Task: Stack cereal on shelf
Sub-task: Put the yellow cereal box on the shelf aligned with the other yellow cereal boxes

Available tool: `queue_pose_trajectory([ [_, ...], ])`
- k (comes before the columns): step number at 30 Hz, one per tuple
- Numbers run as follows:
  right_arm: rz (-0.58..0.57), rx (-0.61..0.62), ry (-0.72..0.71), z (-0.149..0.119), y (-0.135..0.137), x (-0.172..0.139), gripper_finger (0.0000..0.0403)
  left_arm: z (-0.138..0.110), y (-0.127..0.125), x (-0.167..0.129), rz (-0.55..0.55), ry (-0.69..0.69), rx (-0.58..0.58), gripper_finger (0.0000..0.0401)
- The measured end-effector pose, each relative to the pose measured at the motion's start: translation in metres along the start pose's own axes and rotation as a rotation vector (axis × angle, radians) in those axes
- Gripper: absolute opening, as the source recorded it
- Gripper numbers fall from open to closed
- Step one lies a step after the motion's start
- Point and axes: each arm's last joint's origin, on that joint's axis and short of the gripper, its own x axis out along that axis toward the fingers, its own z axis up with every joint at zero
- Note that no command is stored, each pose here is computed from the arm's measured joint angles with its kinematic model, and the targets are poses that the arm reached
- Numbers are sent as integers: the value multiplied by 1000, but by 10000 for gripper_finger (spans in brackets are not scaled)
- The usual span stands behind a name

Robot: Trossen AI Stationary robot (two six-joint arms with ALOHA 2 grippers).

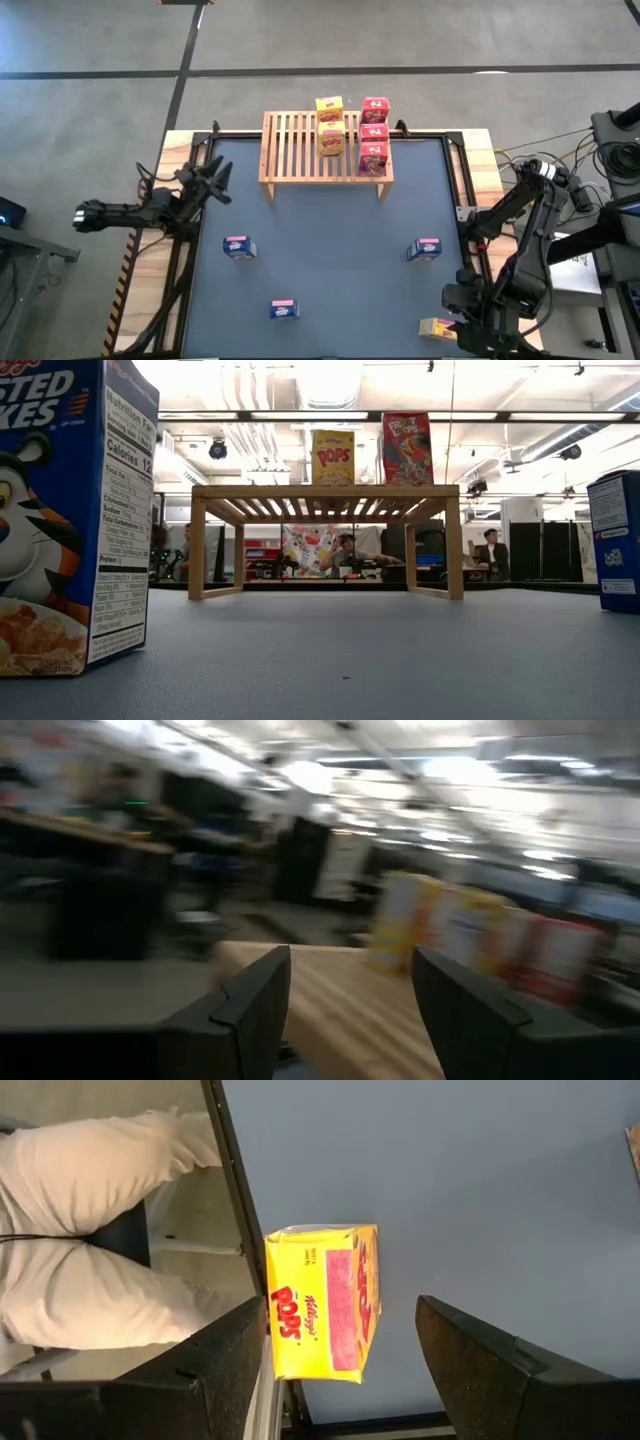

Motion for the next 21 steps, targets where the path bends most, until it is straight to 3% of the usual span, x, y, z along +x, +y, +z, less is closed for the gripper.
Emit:
queue_pose_trajectory([
  [4,-14,-24,-17,-1,1,2,247,-1,3,0,114,3,10,193],
  [16,-39,-104,-88,1,0,2,247,-3,3,0,119,13,25,193],
  [21,-54,-83,-109,2,-2,2,247,-2,2,0,106,13,23,193],
])
